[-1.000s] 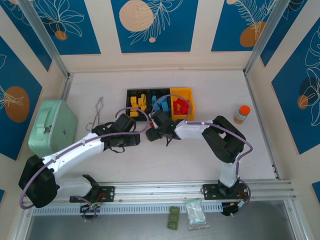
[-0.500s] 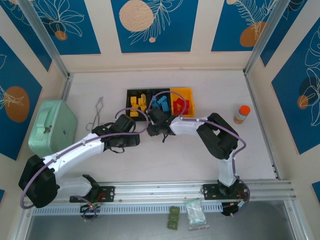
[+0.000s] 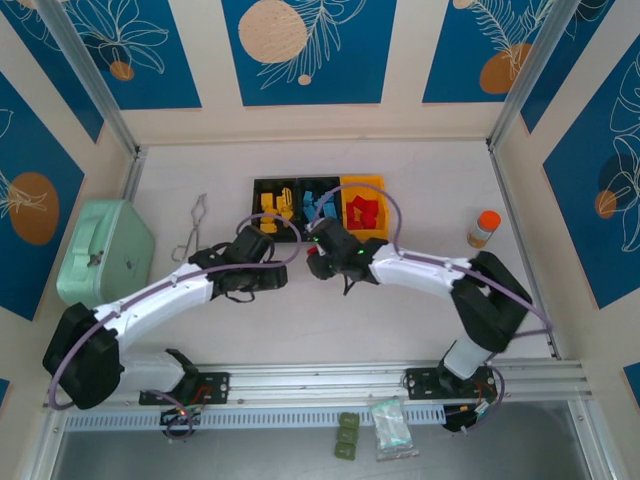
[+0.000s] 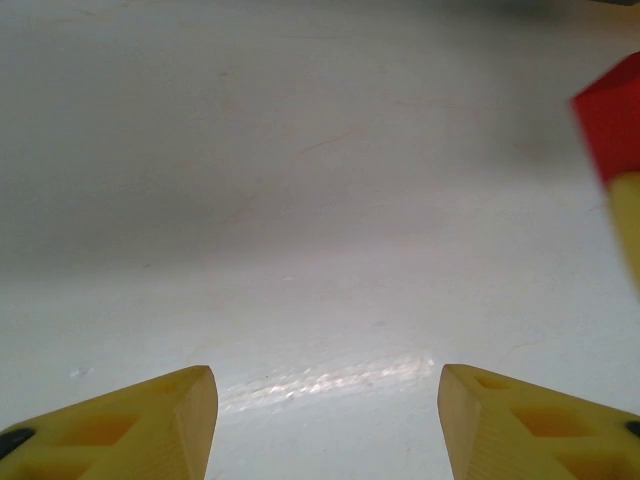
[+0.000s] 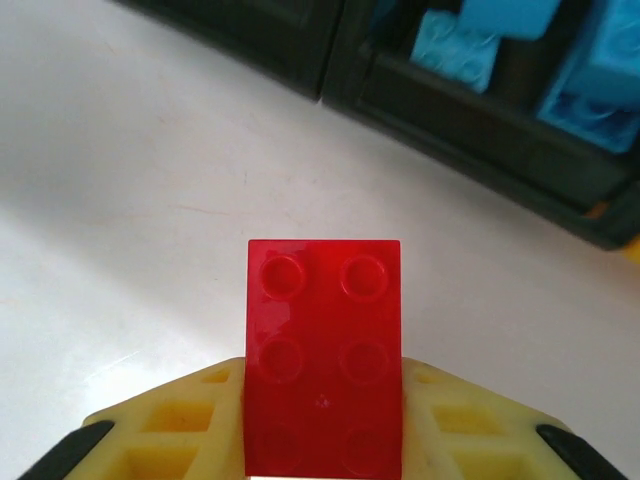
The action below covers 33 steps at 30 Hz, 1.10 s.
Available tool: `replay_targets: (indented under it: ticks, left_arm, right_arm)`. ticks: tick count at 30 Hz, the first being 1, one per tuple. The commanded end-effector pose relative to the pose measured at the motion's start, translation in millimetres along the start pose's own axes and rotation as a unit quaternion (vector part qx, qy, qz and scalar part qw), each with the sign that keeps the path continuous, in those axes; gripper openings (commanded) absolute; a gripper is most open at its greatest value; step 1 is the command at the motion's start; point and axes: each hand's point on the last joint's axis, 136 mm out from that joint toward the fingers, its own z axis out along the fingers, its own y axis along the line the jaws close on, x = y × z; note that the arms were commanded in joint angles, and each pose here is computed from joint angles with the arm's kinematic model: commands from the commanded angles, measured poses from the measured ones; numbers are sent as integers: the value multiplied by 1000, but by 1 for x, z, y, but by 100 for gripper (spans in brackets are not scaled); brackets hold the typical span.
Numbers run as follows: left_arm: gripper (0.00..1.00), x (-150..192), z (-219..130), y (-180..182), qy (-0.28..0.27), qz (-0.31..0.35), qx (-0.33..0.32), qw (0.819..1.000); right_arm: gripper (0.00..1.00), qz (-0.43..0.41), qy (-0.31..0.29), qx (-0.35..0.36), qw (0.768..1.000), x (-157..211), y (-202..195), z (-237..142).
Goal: Sort the legos into containers by color
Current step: Place the lego in the container.
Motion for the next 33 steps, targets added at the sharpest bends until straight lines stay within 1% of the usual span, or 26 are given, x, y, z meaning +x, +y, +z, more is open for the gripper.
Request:
replay_targets:
  ticks: [1, 5, 8, 14, 20, 23, 26, 27, 28, 33]
  left_arm:
    - [60, -6, 6, -29, -2, 22, 52, 998]
    - [60, -9, 14, -48, 5, 34, 69, 997]
    - [60, -10, 18, -58, 9, 43, 74, 996]
    - [60, -9, 19, -64, 7, 45, 78, 996]
    - [60, -5, 17, -56, 7, 42, 64, 997]
    - [60, -4, 17, -54, 7, 41, 60, 997]
    - [60, -4, 17, -53, 6, 40, 59, 997]
    - [60, -4, 17, -53, 5, 40, 58, 997]
    - [60, -4, 16, -52, 5, 40, 57, 998]
    - [61, -8, 12, -48, -6, 40, 45, 998]
  right_arm:
    - [31, 46, 5, 5, 999, 1, -22, -23]
    - [31, 105, 7, 14, 994, -6, -59, -36]
    - [31, 147, 12, 17, 989, -13, -86, -35]
    - [31, 194, 28, 34, 980, -27, -124, -15]
    - [34, 206, 36, 45, 977, -40, -141, 6]
    - [40, 212, 40, 48, 975, -44, -145, 14]
    - [56, 217, 38, 47, 974, -49, -144, 15]
    - [59, 219, 36, 48, 974, -49, -145, 14]
    - [61, 220, 33, 49, 974, -51, -145, 12]
    - [64, 216, 14, 46, 975, -55, -143, -9]
